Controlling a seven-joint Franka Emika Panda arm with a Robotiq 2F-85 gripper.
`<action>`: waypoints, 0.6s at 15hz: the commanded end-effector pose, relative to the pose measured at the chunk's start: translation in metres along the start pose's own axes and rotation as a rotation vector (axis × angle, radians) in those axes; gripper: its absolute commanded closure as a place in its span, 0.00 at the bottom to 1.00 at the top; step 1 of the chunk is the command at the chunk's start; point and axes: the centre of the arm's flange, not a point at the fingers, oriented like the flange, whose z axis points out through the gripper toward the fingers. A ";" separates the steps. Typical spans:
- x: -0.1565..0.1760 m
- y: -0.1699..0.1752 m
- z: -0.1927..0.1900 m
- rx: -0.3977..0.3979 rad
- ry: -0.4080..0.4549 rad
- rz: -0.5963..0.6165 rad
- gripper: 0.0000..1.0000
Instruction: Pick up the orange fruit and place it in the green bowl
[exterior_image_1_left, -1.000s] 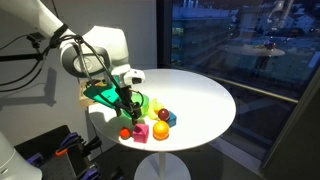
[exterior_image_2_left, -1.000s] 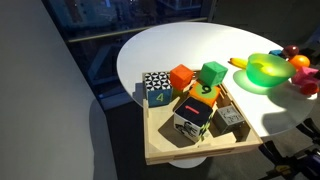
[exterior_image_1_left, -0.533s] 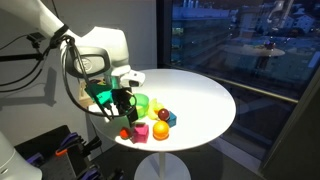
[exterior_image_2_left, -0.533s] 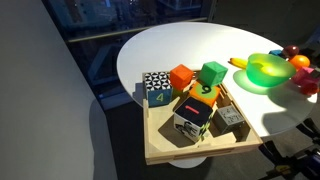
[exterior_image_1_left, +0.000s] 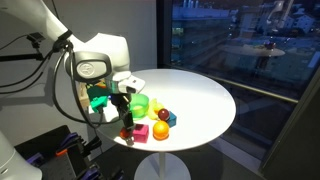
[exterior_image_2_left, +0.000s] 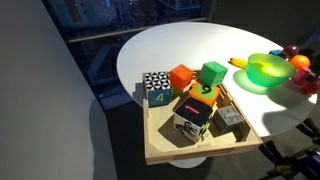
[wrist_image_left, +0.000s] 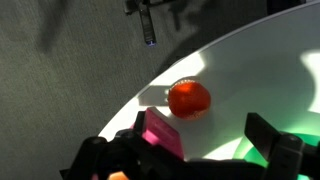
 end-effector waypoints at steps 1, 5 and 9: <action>0.008 -0.001 0.009 -0.013 -0.001 0.045 0.00; 0.012 -0.001 0.017 -0.009 0.019 0.045 0.00; 0.015 0.000 0.024 -0.013 0.015 0.049 0.00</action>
